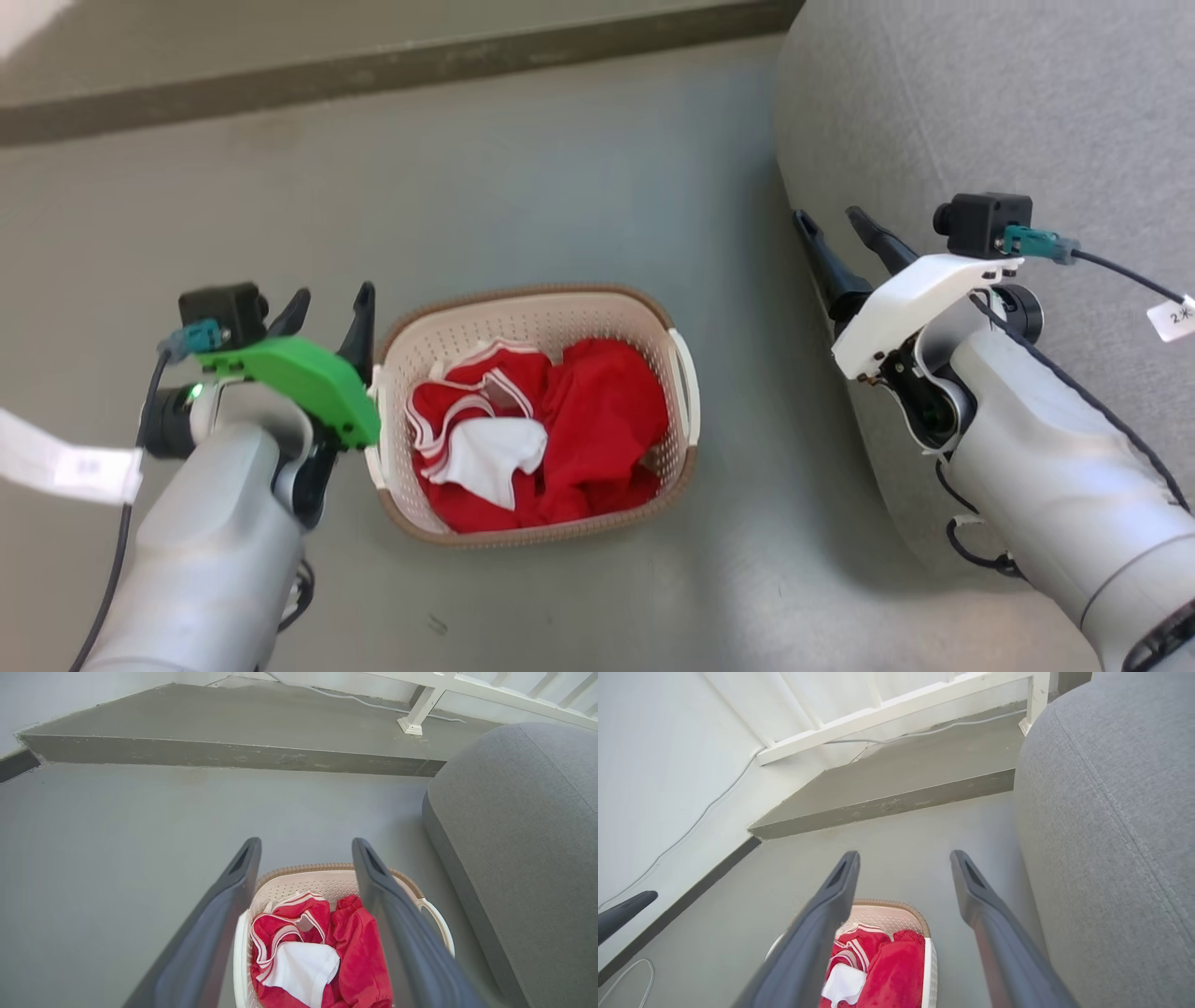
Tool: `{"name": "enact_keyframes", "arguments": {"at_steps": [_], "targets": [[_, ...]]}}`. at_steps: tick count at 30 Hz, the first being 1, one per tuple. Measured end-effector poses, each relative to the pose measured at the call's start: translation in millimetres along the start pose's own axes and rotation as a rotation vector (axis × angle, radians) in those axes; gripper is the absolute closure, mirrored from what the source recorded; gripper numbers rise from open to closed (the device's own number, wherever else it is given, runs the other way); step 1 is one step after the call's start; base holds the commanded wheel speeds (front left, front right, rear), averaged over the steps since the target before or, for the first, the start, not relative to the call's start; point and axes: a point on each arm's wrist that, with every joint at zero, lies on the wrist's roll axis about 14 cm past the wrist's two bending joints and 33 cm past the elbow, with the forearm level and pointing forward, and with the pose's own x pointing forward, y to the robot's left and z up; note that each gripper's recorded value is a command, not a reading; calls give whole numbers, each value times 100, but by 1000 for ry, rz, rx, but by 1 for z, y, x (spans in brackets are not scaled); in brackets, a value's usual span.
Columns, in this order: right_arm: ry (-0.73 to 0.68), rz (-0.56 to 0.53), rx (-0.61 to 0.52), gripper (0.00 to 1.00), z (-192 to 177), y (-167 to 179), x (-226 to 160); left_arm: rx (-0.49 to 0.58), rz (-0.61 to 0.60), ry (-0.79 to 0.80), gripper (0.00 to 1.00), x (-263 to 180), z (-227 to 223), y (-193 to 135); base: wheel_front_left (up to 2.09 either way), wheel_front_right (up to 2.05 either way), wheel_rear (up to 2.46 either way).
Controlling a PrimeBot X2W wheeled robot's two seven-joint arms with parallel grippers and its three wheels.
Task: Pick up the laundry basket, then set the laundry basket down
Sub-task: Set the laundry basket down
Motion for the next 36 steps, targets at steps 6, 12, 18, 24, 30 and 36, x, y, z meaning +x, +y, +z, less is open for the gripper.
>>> {"name": "enact_keyframes", "arguments": {"at_steps": [6,12,18,24,30,36], "targets": [[-100,7,8,0,25,12,-16,28,-13,-57,0,-21,13,-5,0,0,0],[-184,24,-32,0,45,23,-36,25,-18,-152,0,-38,38,-16,0,0,0],[-326,-21,-73,0,85,16,-59,62,-33,-290,0,-56,79,-26,0,0,0],[-426,-30,-103,0,107,20,-77,62,-8,-385,0,-77,99,-24,0,0,0],[-458,-55,-116,0,105,21,-89,62,-3,-446,0,-92,107,-26,0,0,0],[-467,-56,-122,0,98,25,-98,74,13,-474,0,-103,107,-25,0,0,0]]}}
